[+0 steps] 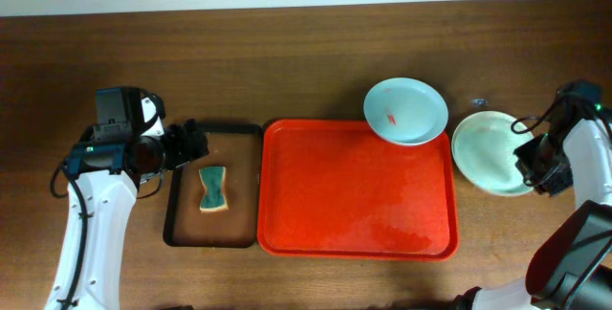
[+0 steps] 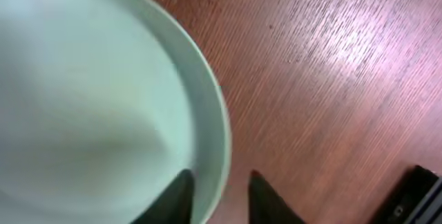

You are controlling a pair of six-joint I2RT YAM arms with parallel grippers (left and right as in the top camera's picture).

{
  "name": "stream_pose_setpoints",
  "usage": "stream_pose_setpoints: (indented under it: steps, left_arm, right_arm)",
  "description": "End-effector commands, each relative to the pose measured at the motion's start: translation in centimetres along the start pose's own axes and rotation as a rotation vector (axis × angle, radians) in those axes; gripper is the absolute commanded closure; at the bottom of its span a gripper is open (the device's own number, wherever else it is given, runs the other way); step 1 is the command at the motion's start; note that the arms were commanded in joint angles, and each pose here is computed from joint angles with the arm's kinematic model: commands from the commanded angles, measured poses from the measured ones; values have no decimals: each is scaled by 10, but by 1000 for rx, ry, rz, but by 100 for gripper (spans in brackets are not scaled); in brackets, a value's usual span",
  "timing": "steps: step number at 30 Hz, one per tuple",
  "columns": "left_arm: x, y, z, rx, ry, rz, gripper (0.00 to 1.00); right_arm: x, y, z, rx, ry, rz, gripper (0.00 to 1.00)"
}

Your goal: Clean dirty plates on tray and stack at the side

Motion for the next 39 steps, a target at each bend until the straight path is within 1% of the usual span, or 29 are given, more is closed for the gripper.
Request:
stream_pose_setpoints:
  steps: [1,2,3,5,6,7,9,11,14,16,19,21,22,27,29,30,31,32,34,36,39]
  left_arm:
    - [-4,-3,-3,-4,18,-12,1]
    - [-4,-3,-3,-4,18,-12,1]
    - [-4,-3,-3,-4,18,-12,1]
    - [-4,-3,-3,-4,18,-12,1]
    - [-4,-3,-3,-4,18,-12,1]
    - [-4,-3,-3,-4,18,-12,1]
    - [-4,-3,-3,-4,18,-12,1]
    - [-4,-3,-3,-4,18,-12,1]
    - [-4,-3,-3,-4,18,-12,1]
    - [-4,-3,-3,-4,18,-12,1]
    - [-4,-3,-3,-4,18,-12,1]
    - [-4,-3,-3,-4,18,-12,1]
    - [-4,-3,-3,-4,18,-12,1]
    - [-4,-3,-3,-4,18,-12,1]
    - [-4,-3,-3,-4,18,-12,1]
    - [-4,-3,-3,-4,18,-12,1]
    - [-4,-3,-3,-4,18,-12,1]
    - [-4,-3,-3,-4,18,-12,1]
    - [-4,-3,-3,-4,18,-12,1]
    - [-4,-3,-3,-4,18,-12,1]
    - [-4,-3,-3,-4,18,-12,1]
  right_arm:
    - [2,1,-4,-4,8,-13,32]
    - [1,1,8,-153,-93,-1,28]
    - [-4,0,17,-202,-170,2,28]
    - [-21,-4,35,-217,-323,5,28]
    - [-33,-3,50,-256,-401,-1,28]
    - [-42,2,67,-310,-428,-17,28]
    - [-50,17,104,-427,-460,-59,28]
    - [-57,29,137,-509,-452,-39,28]
    - [-65,18,165,-570,-323,58,28]
    - [-47,12,178,-563,-306,88,30]
    - [-28,11,185,-564,-295,119,47]
    - [-27,10,187,-563,-300,109,58]
    - [-26,10,187,-563,-300,108,62]
    - [5,26,191,-581,-290,125,66]
    - [18,32,187,-551,-269,140,79]
    - [20,33,187,-552,-266,144,89]
    - [18,33,187,-553,-271,145,96]
    - [16,33,186,-553,-272,147,96]
    - [-9,42,193,-615,-339,153,96]
    - [-41,74,202,-741,-353,126,96]
    - [-44,123,213,-850,-308,188,96]
Point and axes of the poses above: each gripper's point midway between its finger pads, its own x axis out along the fingers, its own z axis along the line the jaws close on, y = z × x, the point moved 6 cm from there along -x, back along the fingers, and after that the axes turned 13 degrees about -x, right-handed, at the moved point
